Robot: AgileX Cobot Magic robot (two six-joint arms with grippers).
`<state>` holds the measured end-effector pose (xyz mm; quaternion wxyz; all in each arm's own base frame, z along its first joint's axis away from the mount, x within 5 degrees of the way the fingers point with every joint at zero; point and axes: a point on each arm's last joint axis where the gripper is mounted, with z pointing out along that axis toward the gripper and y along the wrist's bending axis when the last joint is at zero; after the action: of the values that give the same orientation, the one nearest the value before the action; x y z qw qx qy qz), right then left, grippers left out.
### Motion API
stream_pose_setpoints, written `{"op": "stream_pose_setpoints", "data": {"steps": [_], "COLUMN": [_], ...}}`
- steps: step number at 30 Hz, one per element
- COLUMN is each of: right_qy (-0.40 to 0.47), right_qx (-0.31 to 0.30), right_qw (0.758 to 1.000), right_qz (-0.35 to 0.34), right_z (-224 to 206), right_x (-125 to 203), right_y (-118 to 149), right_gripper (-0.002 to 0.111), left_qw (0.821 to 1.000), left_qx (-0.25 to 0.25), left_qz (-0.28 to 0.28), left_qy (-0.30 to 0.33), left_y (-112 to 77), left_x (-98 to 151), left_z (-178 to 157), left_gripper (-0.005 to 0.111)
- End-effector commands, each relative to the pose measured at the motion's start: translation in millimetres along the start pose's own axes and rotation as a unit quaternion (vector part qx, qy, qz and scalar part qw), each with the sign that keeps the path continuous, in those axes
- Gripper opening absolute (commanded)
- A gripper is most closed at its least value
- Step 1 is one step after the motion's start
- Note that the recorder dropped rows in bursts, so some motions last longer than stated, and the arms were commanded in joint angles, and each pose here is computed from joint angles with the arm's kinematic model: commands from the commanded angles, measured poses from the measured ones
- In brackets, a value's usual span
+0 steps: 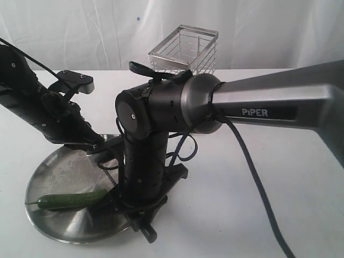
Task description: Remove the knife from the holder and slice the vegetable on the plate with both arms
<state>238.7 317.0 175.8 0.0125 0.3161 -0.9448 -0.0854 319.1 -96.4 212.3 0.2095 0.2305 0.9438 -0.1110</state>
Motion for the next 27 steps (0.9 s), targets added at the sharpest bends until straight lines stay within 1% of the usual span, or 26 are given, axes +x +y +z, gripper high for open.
{"op": "stream_pose_setpoints", "data": {"steps": [1,4,7,12,14,17,18,20,22,24,27], "right_qy": [-0.058,-0.064,-0.062,-0.047,-0.039,0.003,0.033,0.058,0.059,0.050,0.053], "right_qx": [-0.012,-0.004,0.005,0.008,0.018,0.048,0.059,0.065,0.063,0.059,0.058], "right_qw": [0.998,0.997,0.998,0.999,0.999,0.999,0.998,0.996,0.996,0.996,0.996], "right_qz": [0.030,0.038,0.030,0.018,0.014,0.015,0.008,-0.012,-0.026,-0.039,-0.044], "right_z": [-17,-28,-37,-43,-44,-40,-38,-35,-36,-35,-31], "right_x": [-12,-4,10,35,45,67,78,92,101,102,103], "right_y": [-1,4,8,17,18,14,14,18,25,33,37], "right_gripper": [0.000,0.000,0.000,0.000,0.000,0.000,0.000,0.000,0.000,0.000,0.000], "left_qw": [0.997,0.997,0.997,0.996,0.996,0.996,0.996,0.997,0.999,0.999,0.999], "left_qx": [0.054,0.051,0.050,0.051,0.052,0.054,0.053,0.048,0.039,0.032,0.029], "left_qz": [0.012,0.015,0.016,0.016,0.016,0.016,0.016,0.017,0.020,0.023,0.028], "left_qy": [0.061,0.062,0.062,0.065,0.066,0.069,0.067,0.055,0.030,0.009,0.007], "left_y": [-19.1,-18.5,-17.8,-18.0,-18.1,-18.4,-18.3,-18.4,-18.8,-20.0,-20.3], "left_x": [13,13,13,13,14,14,14,12,8,5,6], "left_z": [-1,-1,-1,-1,-1,-1,-1,-5,-14,-23,-26], "left_gripper": [0.029,0.029,0.029,0.029,0.029,0.029,0.029,0.029,0.029,0.029,0.029]}}
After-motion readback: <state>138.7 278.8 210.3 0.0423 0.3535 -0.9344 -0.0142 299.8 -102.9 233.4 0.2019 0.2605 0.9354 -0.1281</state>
